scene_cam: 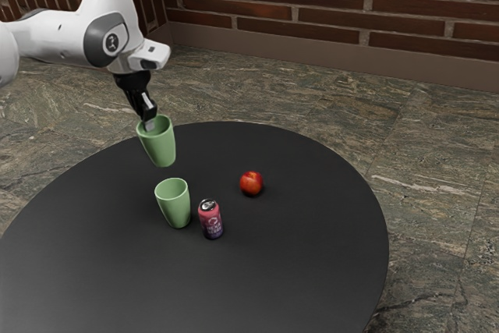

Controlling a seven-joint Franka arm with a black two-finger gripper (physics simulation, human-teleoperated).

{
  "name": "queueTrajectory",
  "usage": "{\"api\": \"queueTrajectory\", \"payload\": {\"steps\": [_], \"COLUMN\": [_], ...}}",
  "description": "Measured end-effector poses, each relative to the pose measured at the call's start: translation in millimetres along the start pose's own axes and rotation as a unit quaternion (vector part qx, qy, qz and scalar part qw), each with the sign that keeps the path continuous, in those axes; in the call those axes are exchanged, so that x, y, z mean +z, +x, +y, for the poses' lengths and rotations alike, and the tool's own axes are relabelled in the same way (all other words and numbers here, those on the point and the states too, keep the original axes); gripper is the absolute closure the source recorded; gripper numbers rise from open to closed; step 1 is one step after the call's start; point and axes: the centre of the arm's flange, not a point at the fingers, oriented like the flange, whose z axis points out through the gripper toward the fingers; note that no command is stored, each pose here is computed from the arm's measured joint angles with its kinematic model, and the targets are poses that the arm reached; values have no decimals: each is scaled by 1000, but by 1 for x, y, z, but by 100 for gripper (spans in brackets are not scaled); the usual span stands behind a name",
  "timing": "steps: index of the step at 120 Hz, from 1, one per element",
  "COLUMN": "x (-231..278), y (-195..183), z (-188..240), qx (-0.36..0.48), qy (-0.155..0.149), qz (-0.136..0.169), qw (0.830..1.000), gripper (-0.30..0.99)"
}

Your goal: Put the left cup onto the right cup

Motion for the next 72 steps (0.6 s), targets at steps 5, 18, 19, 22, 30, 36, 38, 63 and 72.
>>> {"api": "queueTrajectory", "payload": {"steps": [5,18,19,22,30,36,38,63,72], "x": [0,3,3,4,6,7,8,14,16], "y": [1,1,1,1,0,1,2,3,2], "z": [3,12,12,13,15,19,20,30,32], "qx": [2,9,9,10,11,13,14,20,21], "qy": [-1,-4,-4,-5,-7,-8,-9,-15,-18], "qz": [0,-3,-4,-5,-6,-8,-8,-13,-15], "qw": [1000,1000,1000,1000,1000,1000,1000,1000,1000], "gripper": [79,79,79,79,79,79,79,79,79]}}
